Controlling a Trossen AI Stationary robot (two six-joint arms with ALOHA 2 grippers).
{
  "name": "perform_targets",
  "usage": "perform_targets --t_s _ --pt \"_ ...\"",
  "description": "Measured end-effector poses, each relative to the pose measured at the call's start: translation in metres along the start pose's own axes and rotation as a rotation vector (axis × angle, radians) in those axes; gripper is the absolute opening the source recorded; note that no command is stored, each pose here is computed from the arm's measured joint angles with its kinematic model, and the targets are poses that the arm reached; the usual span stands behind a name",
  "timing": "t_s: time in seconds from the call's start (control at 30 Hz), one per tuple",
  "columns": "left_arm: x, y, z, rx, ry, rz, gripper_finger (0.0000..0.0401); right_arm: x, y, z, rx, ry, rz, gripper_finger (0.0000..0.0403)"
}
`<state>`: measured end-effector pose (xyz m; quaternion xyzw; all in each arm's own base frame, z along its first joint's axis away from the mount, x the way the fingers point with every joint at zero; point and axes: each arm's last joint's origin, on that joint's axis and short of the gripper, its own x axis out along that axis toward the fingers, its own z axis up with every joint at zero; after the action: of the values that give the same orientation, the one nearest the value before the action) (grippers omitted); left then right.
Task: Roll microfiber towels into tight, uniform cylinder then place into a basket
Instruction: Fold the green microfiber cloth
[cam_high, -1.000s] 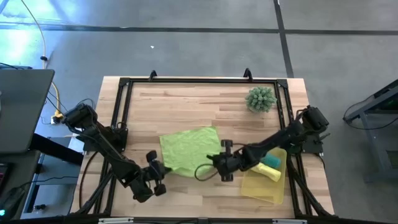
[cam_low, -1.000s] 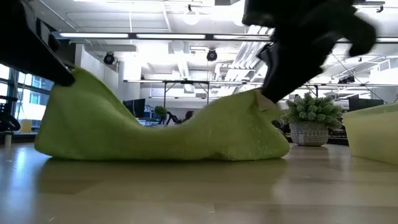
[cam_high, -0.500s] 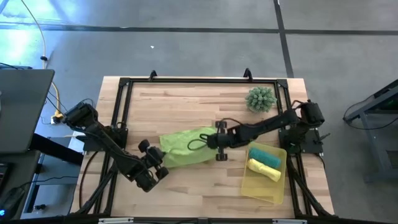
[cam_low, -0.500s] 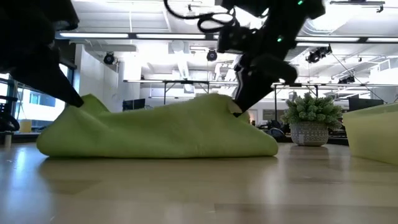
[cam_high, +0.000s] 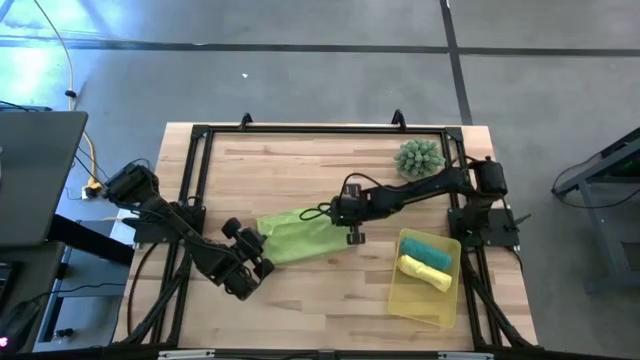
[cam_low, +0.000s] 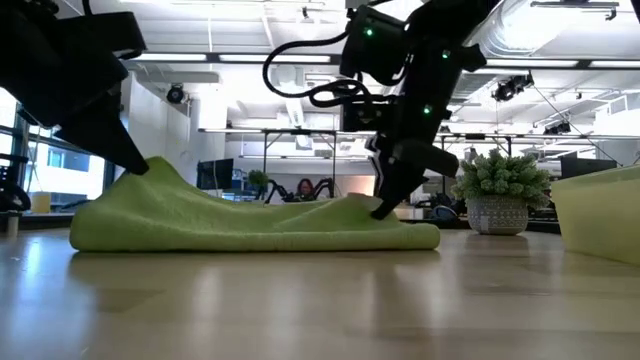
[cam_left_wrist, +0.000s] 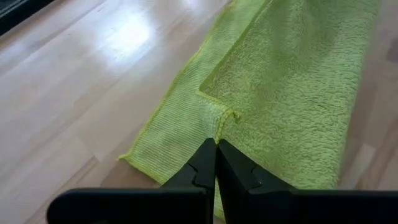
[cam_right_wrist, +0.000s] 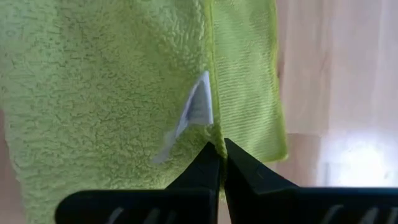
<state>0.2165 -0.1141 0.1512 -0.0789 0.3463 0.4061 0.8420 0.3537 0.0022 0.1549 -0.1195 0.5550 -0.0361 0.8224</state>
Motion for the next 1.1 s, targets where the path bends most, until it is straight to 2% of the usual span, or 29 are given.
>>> perform_targets --t_s 0.3,0.47,0.8,1.1 --pt "0.009 0.007 0.006 0.007 0.011 0.067 0.0000 -0.005 -0.020 0.010 -0.040 -0.032 -0.025 0.0000" --pt "0.011 0.010 0.007 0.017 0.010 0.090 0.0000 -0.003 -0.027 0.009 -0.035 -0.036 -0.002 0.0000" --pt "0.022 0.020 0.006 0.000 0.025 0.150 0.0000 0.016 -0.030 0.005 -0.048 0.003 0.017 0.0003" --pt "0.026 0.023 0.007 0.007 0.004 0.173 0.0000 0.015 -0.032 0.005 -0.093 0.016 0.006 0.0005"
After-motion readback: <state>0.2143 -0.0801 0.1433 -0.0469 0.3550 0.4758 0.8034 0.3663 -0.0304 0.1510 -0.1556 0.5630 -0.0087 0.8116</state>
